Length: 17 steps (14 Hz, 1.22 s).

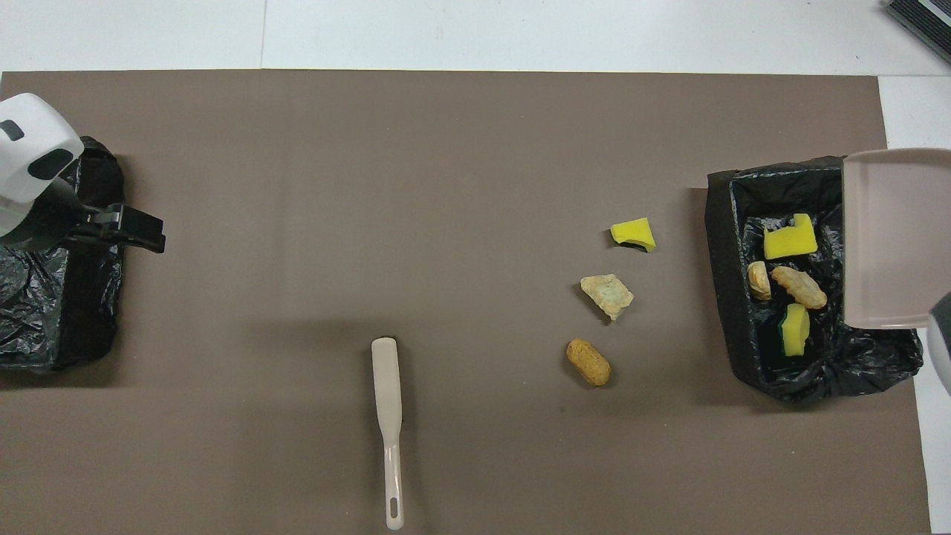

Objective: Sweep and dump trash in bin
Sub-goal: 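Carry the dustpan to the bin and tip it with the right gripper, then bring the empty dustpan back and set it on the table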

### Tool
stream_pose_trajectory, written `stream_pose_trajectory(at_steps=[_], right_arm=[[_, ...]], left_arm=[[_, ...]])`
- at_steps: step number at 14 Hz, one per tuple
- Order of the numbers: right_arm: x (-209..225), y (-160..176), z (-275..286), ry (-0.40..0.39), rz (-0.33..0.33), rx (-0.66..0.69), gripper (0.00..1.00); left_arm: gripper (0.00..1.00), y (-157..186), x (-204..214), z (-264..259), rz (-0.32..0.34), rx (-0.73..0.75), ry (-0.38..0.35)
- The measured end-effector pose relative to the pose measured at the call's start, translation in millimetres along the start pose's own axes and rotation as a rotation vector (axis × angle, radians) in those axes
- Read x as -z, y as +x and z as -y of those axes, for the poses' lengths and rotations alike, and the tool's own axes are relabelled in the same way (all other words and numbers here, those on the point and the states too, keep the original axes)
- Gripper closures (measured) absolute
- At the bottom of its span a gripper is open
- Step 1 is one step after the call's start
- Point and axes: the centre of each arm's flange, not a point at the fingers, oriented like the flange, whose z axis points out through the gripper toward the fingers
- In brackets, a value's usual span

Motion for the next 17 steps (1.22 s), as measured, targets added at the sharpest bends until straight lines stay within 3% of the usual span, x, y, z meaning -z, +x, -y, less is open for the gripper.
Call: stream_pose_trajectory(at_steps=[2, 6, 12, 17], right_arm=[[12.6, 29.9, 18.4, 0.042, -0.072, -0.137, 0.69], [28.2, 96.1, 39.5, 0.113, -0.150, -0.355, 0.69], [41.5, 243.6, 90.4, 0.203, -0.191, -0.716, 0.69], [35.1, 350.0, 166.5, 0.304, -0.213, -0.890, 0.69]], left_arm=[[0.00, 0.9, 5.3, 0.0, -0.015, 0.000, 0.000], [0.00, -2.5, 19.4, -1.0, -0.039, -0.004, 0.002], [0.00, -3.6, 17.5, -1.1, -0.034, -0.006, 0.002], [0.00, -4.7, 18.5, -1.2, -0.035, -0.006, 0.003]])
